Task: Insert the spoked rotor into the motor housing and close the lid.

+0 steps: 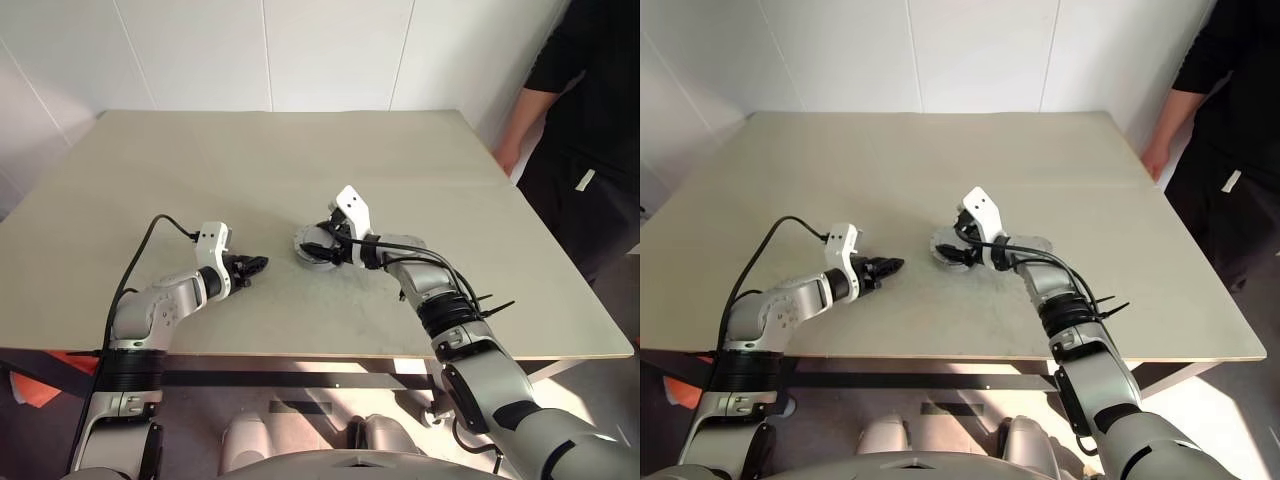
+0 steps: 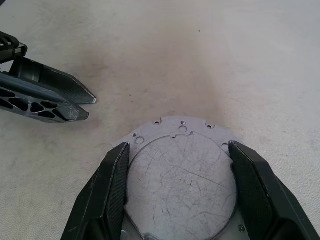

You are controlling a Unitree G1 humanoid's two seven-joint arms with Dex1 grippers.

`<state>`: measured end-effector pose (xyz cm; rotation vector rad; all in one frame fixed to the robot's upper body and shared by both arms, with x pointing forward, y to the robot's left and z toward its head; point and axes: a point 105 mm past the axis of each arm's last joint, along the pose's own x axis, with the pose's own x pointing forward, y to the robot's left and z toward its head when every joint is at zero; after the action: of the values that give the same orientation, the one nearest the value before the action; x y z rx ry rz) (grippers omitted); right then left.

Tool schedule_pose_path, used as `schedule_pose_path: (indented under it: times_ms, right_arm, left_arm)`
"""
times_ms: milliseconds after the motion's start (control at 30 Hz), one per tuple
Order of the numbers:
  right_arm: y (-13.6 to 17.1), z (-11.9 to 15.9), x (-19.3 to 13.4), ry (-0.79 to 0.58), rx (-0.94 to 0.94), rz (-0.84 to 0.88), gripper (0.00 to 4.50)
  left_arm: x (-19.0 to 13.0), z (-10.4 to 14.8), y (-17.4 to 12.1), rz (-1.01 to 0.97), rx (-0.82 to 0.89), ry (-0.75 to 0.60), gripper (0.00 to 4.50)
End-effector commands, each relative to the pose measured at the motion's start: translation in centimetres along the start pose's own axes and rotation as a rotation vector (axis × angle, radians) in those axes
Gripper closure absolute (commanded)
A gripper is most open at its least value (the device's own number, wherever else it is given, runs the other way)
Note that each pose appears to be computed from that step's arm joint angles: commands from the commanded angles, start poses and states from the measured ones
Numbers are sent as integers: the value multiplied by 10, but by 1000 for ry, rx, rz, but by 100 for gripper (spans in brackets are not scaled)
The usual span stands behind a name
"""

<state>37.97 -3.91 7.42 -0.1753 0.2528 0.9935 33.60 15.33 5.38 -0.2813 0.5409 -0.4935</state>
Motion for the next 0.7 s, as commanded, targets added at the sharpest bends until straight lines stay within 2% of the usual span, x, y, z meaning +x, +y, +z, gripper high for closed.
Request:
schedule_pose_path:
  times_ms: [33,700]
  right_arm:
    - [1,-10,-4,31,22,6,148]
    - [10,-4,-7,18,26,72,148]
  left_arm:
    - [-1,-7,7,30,-1,34,241]
    - [-1,-10,7,36,5,41,241]
